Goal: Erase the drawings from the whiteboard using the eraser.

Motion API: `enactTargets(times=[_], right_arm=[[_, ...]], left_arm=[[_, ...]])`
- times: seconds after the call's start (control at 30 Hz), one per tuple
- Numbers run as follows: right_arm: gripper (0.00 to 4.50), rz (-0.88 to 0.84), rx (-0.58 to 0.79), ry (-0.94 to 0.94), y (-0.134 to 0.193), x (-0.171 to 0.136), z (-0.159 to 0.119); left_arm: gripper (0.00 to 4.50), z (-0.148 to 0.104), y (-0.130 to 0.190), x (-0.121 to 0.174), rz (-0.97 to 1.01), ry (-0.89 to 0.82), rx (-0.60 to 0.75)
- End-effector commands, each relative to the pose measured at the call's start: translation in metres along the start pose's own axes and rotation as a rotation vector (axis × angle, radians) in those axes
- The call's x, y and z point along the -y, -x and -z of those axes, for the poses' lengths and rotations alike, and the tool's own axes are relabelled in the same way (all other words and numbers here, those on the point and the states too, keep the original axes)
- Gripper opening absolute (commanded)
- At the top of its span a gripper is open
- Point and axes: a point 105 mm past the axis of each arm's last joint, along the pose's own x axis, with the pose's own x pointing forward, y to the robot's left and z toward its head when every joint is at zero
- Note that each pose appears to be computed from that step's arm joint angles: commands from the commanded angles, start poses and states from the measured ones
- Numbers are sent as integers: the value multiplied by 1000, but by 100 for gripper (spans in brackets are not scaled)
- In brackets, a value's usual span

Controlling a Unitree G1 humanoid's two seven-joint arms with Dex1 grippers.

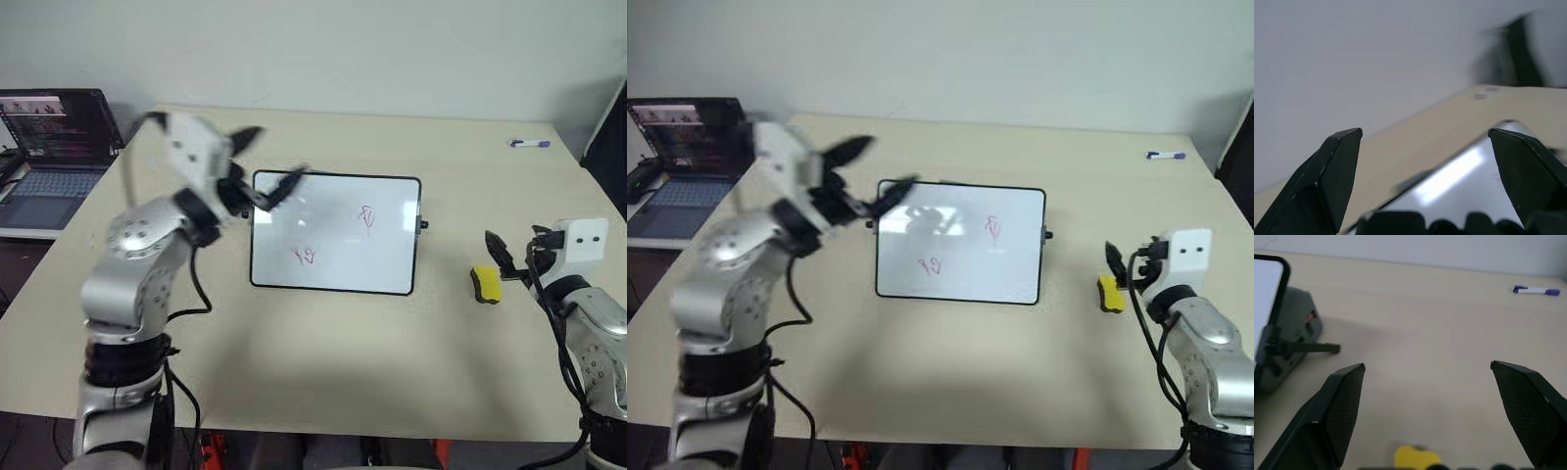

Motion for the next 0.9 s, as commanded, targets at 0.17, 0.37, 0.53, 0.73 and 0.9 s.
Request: enactTargets(times=[0.17, 0.37, 0.53, 0.73, 0.9], right_arm=[[448, 6, -174, -44, 8, -24, 20], [448, 83, -197, -31, 1, -19, 33], [448, 113, -209, -10, -7, -20, 43], [448, 151, -201, 12, -11, -15, 47], [431, 152, -215, -6, -14, -13, 54]], left_arm=[[450, 25, -8, 80, 651, 7, -131], [450, 38, -24, 93, 792, -45, -132], [450, 39, -36, 107, 855, -65, -106], [450, 46, -35, 110, 853, -63, -118], [450, 47, -35, 108, 833, -61, -121]])
